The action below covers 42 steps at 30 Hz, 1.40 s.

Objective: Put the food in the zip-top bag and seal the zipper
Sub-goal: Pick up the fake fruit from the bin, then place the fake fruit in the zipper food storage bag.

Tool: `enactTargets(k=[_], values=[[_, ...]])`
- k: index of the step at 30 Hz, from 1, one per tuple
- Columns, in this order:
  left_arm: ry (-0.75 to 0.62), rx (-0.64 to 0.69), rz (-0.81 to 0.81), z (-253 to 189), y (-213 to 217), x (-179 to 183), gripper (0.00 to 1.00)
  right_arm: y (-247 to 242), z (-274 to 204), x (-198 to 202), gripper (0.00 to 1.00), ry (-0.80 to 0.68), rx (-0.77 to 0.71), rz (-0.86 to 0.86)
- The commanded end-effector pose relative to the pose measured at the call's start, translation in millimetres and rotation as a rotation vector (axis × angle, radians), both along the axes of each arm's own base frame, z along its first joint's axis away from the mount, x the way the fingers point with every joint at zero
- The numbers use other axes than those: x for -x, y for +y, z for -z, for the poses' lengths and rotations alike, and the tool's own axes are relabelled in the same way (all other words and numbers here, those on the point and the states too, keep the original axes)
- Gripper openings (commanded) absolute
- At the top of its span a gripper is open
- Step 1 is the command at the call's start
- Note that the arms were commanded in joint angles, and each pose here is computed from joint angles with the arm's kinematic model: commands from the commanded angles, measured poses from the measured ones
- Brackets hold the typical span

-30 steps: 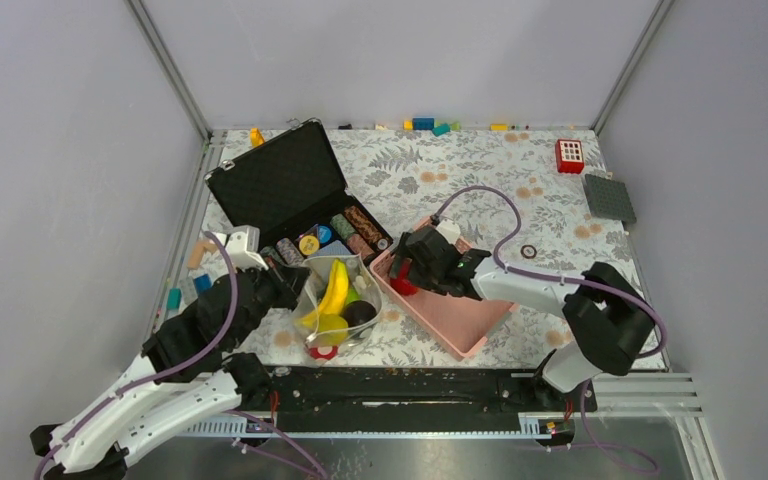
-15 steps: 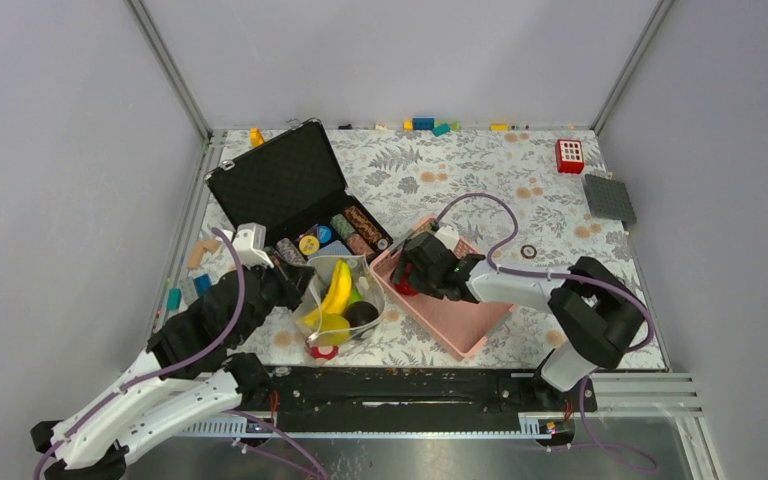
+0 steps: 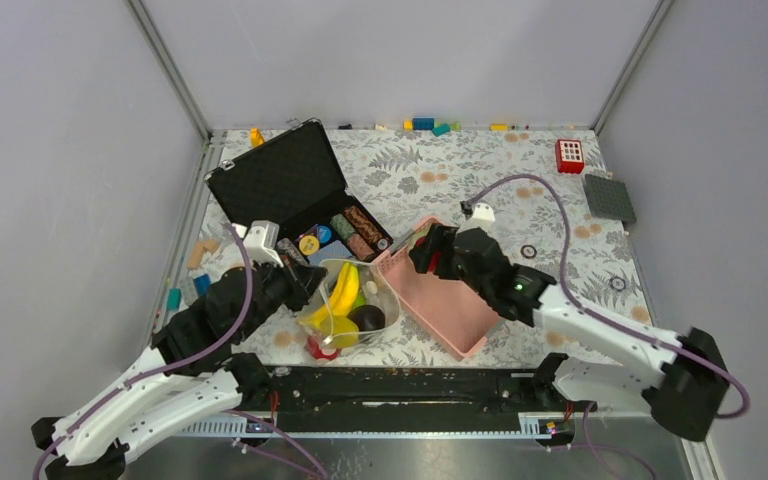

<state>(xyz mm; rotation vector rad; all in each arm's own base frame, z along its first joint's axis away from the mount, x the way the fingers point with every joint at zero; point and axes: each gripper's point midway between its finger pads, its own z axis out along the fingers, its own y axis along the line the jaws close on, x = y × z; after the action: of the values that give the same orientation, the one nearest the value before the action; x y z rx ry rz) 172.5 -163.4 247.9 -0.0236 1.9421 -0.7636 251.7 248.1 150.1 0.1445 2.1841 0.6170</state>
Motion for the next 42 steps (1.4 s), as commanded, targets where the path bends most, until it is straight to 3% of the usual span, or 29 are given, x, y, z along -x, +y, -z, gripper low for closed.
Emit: enactTargets(k=[1, 9, 15, 19, 28, 37, 40, 42], values=[[-0.067, 0.051, 0.058, -23, -15, -2, 0.00, 8, -70, 10, 0.55, -0.237, -0.063, -0.201], [-0.076, 0.057, 0.084, -27, -21, -2, 0.00, 63, -163, 94, 0.57, -0.403, -0.382, -0.751], [-0.079, 0.063, 0.089, -28, -21, 0, 0.00, 104, -151, 119, 0.62, -0.356, -0.296, -0.911], [-0.080, 0.067, 0.088, -27, -20, 1, 0.00, 118, -134, 112, 0.70, -0.317, -0.226, -0.891], [-0.084, 0.065, 0.073, -27, -15, 1, 0.00, 125, -121, 110, 0.99, -0.275, -0.176, -0.886], [-0.090, 0.061, 0.056, -28, -12, -1, 0.00, 116, -125, 102, 1.00, -0.314, -0.154, -0.830], [-0.090, 0.059, 0.049, -28, -10, -1, 0.00, 98, -127, 82, 1.00, -0.344, -0.106, -0.686], [-0.088, 0.054, 0.038, -27, -8, -2, 0.00, 70, -114, 59, 1.00, -0.319, -0.011, -0.504]])
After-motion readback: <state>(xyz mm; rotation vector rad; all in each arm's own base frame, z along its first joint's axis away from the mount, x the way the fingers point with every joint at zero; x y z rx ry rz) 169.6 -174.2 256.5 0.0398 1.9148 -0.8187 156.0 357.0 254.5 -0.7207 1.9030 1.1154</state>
